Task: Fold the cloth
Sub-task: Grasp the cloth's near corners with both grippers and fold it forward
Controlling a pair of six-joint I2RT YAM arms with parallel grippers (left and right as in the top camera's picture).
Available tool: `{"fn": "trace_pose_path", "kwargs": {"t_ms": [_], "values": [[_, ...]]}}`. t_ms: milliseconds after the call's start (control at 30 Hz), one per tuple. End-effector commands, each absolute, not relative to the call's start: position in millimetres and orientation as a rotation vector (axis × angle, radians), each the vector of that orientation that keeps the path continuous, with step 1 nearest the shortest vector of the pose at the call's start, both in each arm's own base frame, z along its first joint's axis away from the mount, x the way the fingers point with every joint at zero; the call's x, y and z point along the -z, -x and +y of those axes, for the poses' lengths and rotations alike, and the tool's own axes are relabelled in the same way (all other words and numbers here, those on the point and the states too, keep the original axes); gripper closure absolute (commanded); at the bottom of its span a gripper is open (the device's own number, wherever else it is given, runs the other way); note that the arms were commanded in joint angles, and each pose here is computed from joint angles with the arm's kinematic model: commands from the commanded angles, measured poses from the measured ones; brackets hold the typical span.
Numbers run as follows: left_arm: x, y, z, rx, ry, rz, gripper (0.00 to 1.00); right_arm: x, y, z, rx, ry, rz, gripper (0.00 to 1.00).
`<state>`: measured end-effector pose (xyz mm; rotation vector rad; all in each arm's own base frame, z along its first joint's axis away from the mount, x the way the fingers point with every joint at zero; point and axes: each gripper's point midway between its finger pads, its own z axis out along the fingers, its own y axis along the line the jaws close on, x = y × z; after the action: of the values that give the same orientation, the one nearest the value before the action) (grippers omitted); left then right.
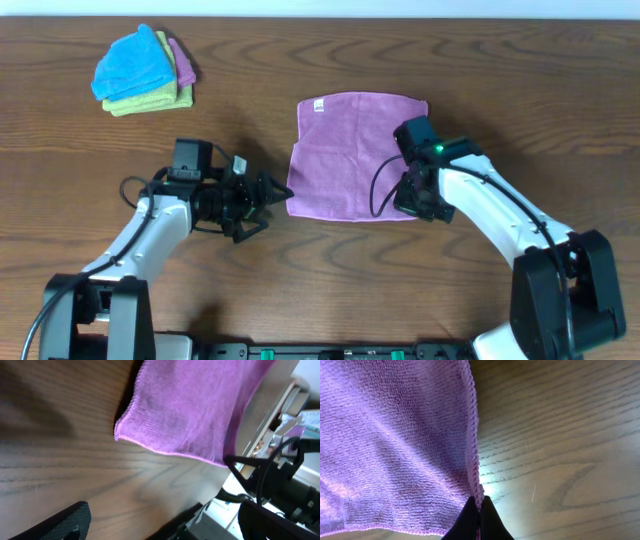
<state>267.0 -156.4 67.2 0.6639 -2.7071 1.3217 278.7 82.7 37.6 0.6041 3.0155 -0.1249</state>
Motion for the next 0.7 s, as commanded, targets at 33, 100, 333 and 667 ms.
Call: {"fn": "trace_pose_path", "kwargs": {"t_ms": [33, 100, 333, 667], "values": [[-58.8, -261.9, -165.8, -1.306, -0.696, -2.692, 0.05, -35.8, -279.4, 83.7, 0.12, -0.641, 2.999, 0.99], [-54.0, -261.8, -168.5, -1.275, -0.709, -2.713, 0.05, -35.9, -280.7, 83.8, 0.119, -0.641, 2.993, 0.98], [-45.1, -271.4, -169.0, -1.186, -0.763, -2.812, 0.05, -35.9, -281.0, 84.7, 0.111, -0.641, 2.994, 0.98], [-21.7, -279.5, -170.2, -1.153, -0.837, -2.799, 0.05, -35.8, -282.0, 88.3, 0.08, -0.653, 2.994, 0.98]]}}
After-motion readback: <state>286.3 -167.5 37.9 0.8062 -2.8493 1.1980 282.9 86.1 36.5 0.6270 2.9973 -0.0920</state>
